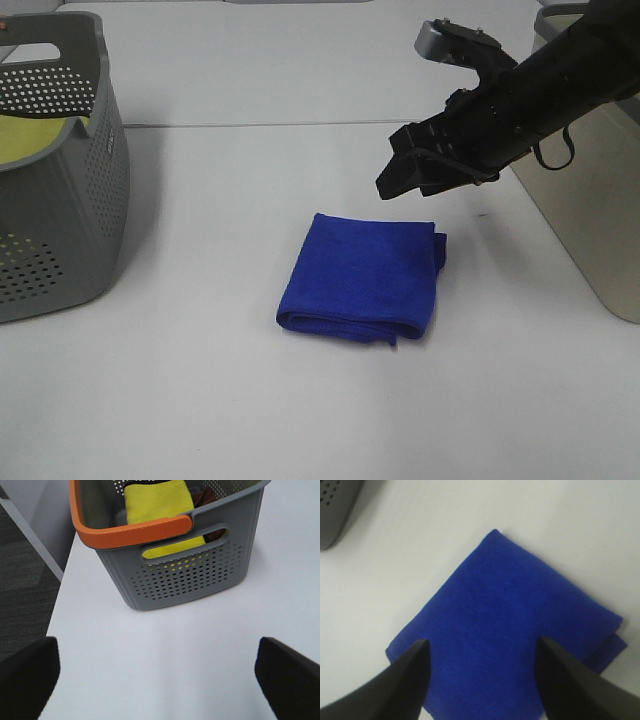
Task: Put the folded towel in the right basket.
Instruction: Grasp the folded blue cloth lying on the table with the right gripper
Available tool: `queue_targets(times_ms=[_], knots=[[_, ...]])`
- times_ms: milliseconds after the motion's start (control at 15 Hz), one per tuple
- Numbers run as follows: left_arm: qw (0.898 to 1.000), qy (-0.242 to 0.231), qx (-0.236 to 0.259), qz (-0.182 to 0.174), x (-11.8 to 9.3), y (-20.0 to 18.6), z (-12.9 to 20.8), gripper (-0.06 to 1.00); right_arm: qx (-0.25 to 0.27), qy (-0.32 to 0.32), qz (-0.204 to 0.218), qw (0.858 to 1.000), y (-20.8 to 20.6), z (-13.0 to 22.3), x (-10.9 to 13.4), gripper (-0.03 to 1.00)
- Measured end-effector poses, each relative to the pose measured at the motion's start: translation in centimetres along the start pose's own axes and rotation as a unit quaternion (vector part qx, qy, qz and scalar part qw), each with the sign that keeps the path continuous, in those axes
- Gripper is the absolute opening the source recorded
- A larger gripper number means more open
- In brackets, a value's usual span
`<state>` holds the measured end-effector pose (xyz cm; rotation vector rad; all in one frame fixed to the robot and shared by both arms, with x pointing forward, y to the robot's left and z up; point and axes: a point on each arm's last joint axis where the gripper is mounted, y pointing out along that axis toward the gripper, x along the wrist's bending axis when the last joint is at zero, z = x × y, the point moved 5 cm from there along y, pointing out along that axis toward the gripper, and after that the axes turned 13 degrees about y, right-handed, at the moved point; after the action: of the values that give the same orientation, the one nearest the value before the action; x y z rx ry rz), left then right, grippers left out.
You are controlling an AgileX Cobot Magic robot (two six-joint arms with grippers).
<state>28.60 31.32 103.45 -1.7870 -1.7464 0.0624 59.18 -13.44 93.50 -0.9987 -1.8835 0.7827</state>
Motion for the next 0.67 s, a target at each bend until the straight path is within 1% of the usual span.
queue_targets(times_ms=[133, 200, 333, 400, 467, 533, 600, 667], knots=[[1.0, 0.0, 0.0, 0.0, 0.0, 0.0, 0.0, 0.99, 0.009, 0.039, 0.029, 0.999, 0.9, 0.4, -1.1, 0.61], [1.0, 0.0, 0.0, 0.0, 0.0, 0.0, 0.0, 0.99, 0.023, 0.051, 0.039, 0.998, 1.5, 0.8, -1.7, 0.66], [1.0, 0.0, 0.0, 0.0, 0.0, 0.0, 0.0, 0.99, 0.055, 0.081, 0.045, 0.994, 2.8, 1.9, -2.4, 0.82], [1.0, 0.0, 0.0, 0.0, 0.0, 0.0, 0.0, 0.99, 0.065, 0.092, 0.051, 0.992, 3.2, 2.3, -2.7, 0.87], [1.0, 0.0, 0.0, 0.0, 0.0, 0.0, 0.0, 0.99, 0.078, 0.124, 0.074, 0.987, 3.8, 2.9, -3.5, 0.9], [1.0, 0.0, 0.0, 0.0, 0.0, 0.0, 0.0, 0.99, 0.078, 0.124, 0.074, 0.987, 3.8, 2.9, -3.5, 0.9], [1.0, 0.0, 0.0, 0.0, 0.0, 0.0, 0.0, 0.99, 0.099, 0.127, 0.089, 0.983, 4.6, 3.7, -4.2, 0.9], [1.0, 0.0, 0.0, 0.0, 0.0, 0.0, 0.0, 0.99, 0.113, 0.128, 0.091, 0.981, 5.0, 4.2, -4.5, 0.9]])
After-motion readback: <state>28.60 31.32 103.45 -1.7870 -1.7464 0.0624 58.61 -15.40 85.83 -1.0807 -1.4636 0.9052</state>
